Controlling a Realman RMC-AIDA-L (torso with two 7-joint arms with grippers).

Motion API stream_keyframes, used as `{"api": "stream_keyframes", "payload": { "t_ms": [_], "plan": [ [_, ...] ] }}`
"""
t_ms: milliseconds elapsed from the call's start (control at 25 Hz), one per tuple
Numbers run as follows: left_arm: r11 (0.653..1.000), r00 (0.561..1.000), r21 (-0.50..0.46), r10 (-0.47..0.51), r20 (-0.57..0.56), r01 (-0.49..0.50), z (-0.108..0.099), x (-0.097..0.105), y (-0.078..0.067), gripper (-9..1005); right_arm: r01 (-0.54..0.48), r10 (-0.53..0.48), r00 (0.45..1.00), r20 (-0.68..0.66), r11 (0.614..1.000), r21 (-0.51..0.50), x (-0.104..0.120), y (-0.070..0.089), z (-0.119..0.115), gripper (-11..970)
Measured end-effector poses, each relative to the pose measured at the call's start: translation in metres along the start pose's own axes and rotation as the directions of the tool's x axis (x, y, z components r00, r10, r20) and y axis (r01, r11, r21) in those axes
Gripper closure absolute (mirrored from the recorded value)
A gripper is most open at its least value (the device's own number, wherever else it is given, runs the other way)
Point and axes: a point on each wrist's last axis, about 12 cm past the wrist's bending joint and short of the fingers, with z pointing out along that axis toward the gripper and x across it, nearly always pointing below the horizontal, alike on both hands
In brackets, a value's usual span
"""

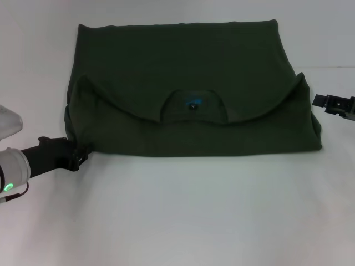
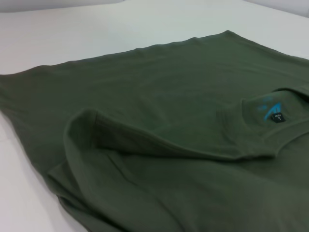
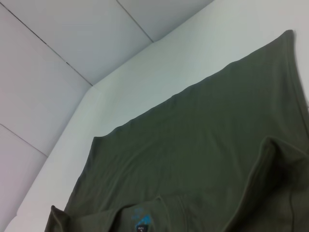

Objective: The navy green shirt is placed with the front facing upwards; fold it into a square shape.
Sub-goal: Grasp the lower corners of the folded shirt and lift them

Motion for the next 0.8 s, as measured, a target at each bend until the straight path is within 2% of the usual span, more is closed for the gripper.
{"api": "stream_keyframes", "payload": {
  "t_ms": [280,400,520,800],
  "plan": [
    [1.0,1.0,-0.003,0.009,0.009,-0.009,-0.003,-0.003,0.002,700,0.014,-0.014,1.0,-0.02,1.0,0.018,0.0,-0.005,-0.006,349],
    [1.0,1.0,0.012,0.007,0.016,-0.007,-0.006,-0.004,0.002,897,0.029,-0.025,0.997,-0.073,0.998,0.051,0.002,-0.009,-0.008,350],
    [0.999,1.0,0.033,0.008,0.022,-0.009,-0.009,-0.006,0.001,921,0.021,-0.007,0.99,-0.138,0.995,0.102,0.003,-0.013,-0.008,353],
    [0.998,1.0,0.057,0.007,0.029,-0.009,-0.011,-0.006,-0.001,945,0.029,-0.008,0.985,-0.172,0.992,0.122,0.01,-0.013,-0.002,361]
  ]
}}
